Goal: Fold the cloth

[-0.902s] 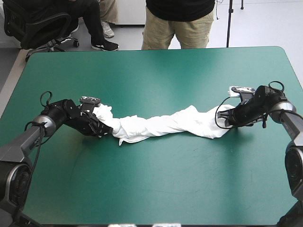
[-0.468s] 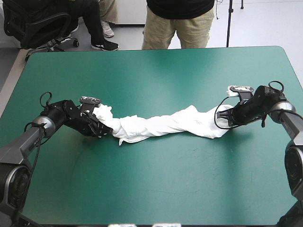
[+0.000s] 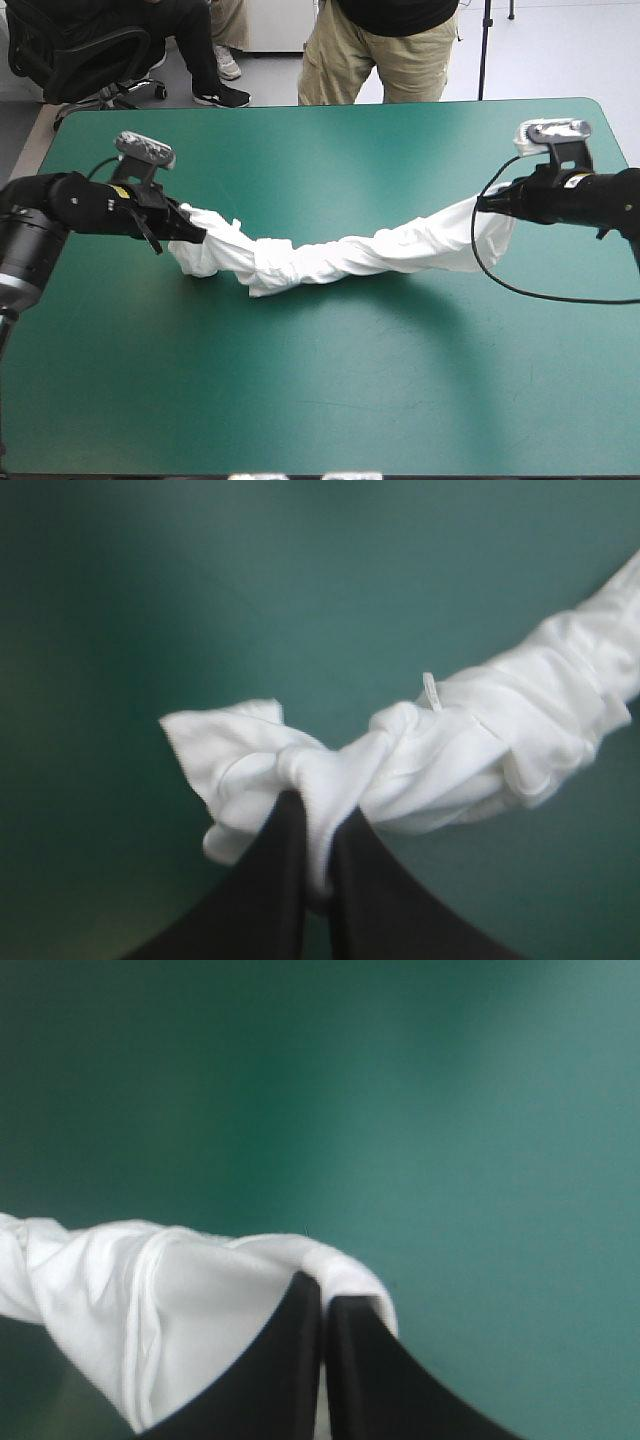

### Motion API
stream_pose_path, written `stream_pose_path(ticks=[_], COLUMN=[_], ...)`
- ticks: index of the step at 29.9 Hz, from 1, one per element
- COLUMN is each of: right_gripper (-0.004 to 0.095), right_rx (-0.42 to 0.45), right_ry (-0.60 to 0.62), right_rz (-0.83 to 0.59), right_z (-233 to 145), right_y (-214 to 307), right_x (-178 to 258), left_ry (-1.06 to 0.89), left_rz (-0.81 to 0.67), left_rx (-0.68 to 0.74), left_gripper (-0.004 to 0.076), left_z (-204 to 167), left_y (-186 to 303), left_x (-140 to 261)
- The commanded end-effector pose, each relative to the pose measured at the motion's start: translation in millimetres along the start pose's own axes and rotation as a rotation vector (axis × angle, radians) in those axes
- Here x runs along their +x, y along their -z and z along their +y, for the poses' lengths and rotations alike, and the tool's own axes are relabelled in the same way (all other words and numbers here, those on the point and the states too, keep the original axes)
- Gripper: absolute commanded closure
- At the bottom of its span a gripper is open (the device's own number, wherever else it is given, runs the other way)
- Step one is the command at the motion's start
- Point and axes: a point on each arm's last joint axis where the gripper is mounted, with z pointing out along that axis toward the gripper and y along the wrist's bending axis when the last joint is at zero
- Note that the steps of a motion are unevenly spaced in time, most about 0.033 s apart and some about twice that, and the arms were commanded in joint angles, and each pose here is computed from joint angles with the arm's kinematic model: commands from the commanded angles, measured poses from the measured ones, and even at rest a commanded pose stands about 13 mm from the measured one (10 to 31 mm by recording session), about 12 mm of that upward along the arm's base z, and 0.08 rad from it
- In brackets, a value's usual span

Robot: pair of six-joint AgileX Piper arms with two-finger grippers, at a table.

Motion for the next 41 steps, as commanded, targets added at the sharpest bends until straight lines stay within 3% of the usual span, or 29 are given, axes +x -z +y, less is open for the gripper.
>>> stream_pose_path(ticks=[1,10,15,19,24,31,35,41], right_gripper=[0.0925,0.0925,0.0925,0.0925,0.0925,0.0925,0.0925,0.0925], right_rx=[0.010,0.040,0.054,0.040,0.009,0.025,-0.001,0.053], right_ry=[0.068,0.222,0.285,0.295,0.276,0.139,0.047,-0.049], right_rz=[-0.292,-0.699,-0.755,-0.700,-0.534,-0.236,-0.116,-0.029], right_z=[22,65,80,82,78,49,33,2], right_y=[79,223,263,265,243,162,100,12], right_x=[-31,-52,-40,-32,-23,-1,22,50], left_ry=[-0.027,-0.142,-0.160,-0.163,-0.116,-0.027,0.065,0.145], left_rz=[-0.270,-0.709,-0.837,-0.795,-0.600,-0.309,-0.198,-0.140], left_rx=[-0.073,-0.272,-0.326,-0.314,-0.224,0.024,0.050,0.012], left_gripper=[0.0733,0.0733,0.0733,0.0733,0.0733,0.0733,0.0733,0.0733], left_z=[-8,-27,-39,-41,-35,-26,-14,5], left_y=[75,230,281,283,242,126,49,-46], left_x=[-32,-63,-55,-50,-49,-41,-20,5])
